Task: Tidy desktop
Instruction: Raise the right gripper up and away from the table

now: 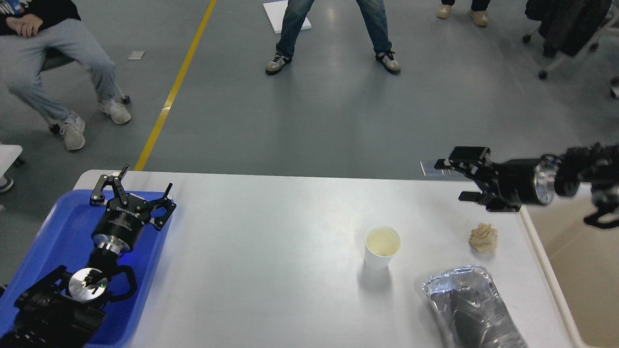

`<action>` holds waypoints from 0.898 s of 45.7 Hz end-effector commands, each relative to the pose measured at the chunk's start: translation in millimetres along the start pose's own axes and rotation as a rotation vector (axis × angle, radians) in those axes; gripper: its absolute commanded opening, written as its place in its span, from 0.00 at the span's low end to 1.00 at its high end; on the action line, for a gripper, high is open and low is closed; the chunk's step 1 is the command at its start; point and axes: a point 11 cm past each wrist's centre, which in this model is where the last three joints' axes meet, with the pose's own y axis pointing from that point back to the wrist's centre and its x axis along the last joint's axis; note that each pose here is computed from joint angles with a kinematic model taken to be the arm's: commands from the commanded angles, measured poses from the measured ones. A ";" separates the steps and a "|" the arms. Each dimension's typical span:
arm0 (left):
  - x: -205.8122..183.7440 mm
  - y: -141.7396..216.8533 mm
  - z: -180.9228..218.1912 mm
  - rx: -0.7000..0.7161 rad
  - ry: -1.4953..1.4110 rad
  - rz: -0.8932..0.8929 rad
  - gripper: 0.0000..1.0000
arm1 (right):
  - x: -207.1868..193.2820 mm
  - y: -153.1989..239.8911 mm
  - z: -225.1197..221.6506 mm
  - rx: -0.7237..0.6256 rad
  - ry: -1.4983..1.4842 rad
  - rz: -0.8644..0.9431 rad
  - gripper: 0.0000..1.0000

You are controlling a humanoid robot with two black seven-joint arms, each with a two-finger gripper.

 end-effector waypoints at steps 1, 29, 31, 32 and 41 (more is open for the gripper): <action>0.5 0.5 -0.2 0.000 0.000 0.001 1.00 | 6.1 25.1 -69.3 -0.179 0.222 -0.202 1.00; 0.5 0.5 0.4 -0.004 0.002 0.002 1.00 | -3.9 23.3 -129.9 -0.664 0.644 -0.190 1.00; 0.5 0.5 0.3 -0.003 0.001 0.001 1.00 | -0.1 26.4 -129.0 -0.641 0.601 -0.176 1.00; -0.1 -0.1 0.2 -0.002 0.000 0.000 1.00 | 2.6 28.7 -127.8 -0.630 0.579 -0.167 1.00; 0.5 0.5 0.3 -0.003 0.001 0.001 1.00 | 9.6 35.7 -127.4 -0.555 0.490 -0.145 1.00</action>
